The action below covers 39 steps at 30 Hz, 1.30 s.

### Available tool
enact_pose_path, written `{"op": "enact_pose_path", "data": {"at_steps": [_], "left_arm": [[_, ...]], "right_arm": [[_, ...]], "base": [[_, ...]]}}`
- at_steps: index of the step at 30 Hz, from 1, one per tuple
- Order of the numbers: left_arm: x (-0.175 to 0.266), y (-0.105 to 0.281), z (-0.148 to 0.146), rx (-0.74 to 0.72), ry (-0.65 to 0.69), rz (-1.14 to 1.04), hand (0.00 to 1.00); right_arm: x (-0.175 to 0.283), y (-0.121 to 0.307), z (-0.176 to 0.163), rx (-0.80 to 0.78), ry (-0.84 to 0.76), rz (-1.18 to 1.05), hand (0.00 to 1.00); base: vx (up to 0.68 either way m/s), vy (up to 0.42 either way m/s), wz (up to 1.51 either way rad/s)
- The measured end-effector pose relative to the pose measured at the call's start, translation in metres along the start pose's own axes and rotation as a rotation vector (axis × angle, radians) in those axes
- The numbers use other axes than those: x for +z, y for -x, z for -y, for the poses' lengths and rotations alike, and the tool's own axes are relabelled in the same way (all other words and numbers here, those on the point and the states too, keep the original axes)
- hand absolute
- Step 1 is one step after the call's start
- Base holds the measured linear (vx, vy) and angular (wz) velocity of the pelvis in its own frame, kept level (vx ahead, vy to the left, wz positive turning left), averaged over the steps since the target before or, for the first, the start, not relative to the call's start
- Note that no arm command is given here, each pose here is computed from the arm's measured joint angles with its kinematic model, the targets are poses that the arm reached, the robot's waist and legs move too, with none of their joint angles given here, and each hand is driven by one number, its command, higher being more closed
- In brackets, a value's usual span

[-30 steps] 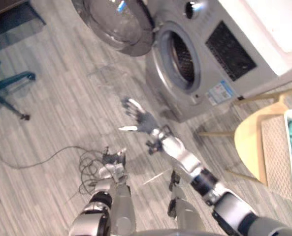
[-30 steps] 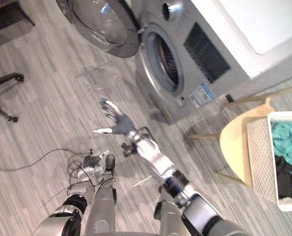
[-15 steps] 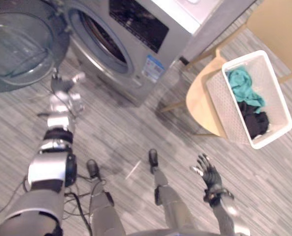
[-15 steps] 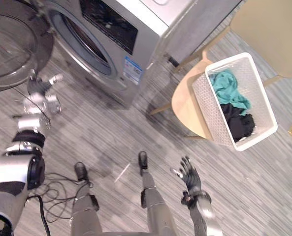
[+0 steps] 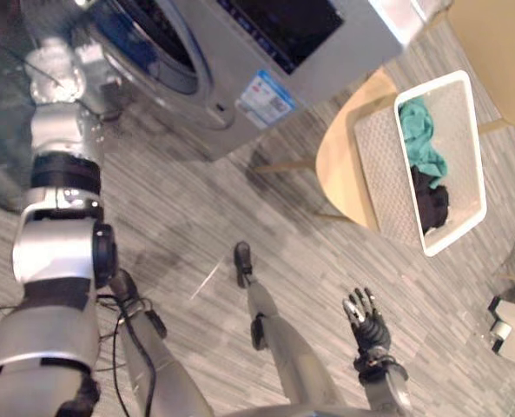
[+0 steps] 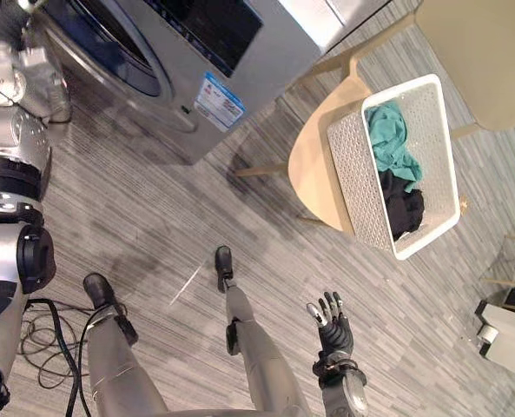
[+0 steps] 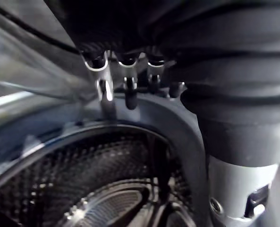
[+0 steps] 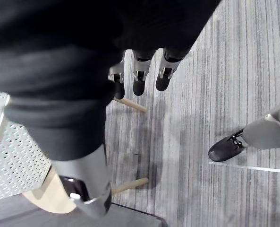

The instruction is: Pick up the laundry basket with both hands and put the clothes into the washing machine.

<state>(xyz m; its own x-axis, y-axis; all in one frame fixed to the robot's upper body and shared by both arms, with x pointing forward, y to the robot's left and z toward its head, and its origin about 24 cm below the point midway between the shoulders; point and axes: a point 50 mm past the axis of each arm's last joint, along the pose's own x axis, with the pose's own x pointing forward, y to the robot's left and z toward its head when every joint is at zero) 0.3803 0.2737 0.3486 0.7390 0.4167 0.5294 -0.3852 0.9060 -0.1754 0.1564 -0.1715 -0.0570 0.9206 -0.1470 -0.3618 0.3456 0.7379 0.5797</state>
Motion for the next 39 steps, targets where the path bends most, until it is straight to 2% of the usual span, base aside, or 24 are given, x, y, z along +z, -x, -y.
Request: {"op": "enact_pose_path", "data": {"at_steps": [7, 12, 15, 16, 17, 21, 29, 31, 37, 39], "left_arm": [[0.015, -0.002, -0.026, 0.105, 0.173, 0.054, 0.00], [-0.006, 0.008, -0.052, 0.175, 0.185, 0.019, 0.00], [-0.032, 0.020, -0.084, 0.306, 0.222, -0.053, 0.00], [-0.034, 0.022, -0.090, 0.326, 0.219, -0.058, 0.00], [-0.038, 0.027, -0.108, 0.375, 0.201, -0.065, 0.00], [-0.051, 0.035, -0.130, 0.448, 0.166, -0.117, 0.00], [-0.069, 0.048, -0.137, 0.437, 0.083, -0.165, 0.00], [-0.087, 0.057, -0.129, 0.387, 0.029, -0.217, 0.00], [-0.138, 0.091, -0.109, 0.295, 0.008, -0.372, 0.00], [-0.162, 0.113, -0.101, 0.247, -0.018, -0.455, 0.00]], "right_arm": [[-0.001, 0.001, 0.006, -0.007, -0.023, -0.013, 0.00], [0.004, 0.000, 0.011, -0.001, 0.003, -0.012, 0.00], [0.004, -0.001, 0.013, -0.004, 0.002, -0.019, 0.00], [0.004, -0.001, 0.013, -0.005, -0.003, -0.018, 0.00], [0.007, -0.003, 0.011, 0.006, -0.001, -0.010, 0.00], [0.012, -0.005, 0.014, 0.007, 0.022, -0.002, 0.00], [0.020, -0.008, 0.017, -0.014, 0.021, 0.028, 0.00], [0.029, -0.011, 0.021, -0.046, 0.010, 0.064, 0.00], [0.037, -0.014, 0.030, -0.088, 0.004, 0.097, 0.00], [0.035, -0.013, 0.037, -0.120, 0.001, 0.086, 0.00]], "base": [[-0.05, 0.063, 0.13], [-0.05, 0.031, 0.21], [-0.05, 0.015, 0.64], [-0.08, 0.002, 0.56], [-0.07, 0.001, 0.24], [-0.05, 0.014, 0.39], [-0.03, 0.007, 0.11], [0.00, 0.000, 0.00], [-0.01, 0.027, 0.03], [-0.02, 0.033, -0.06]]}}
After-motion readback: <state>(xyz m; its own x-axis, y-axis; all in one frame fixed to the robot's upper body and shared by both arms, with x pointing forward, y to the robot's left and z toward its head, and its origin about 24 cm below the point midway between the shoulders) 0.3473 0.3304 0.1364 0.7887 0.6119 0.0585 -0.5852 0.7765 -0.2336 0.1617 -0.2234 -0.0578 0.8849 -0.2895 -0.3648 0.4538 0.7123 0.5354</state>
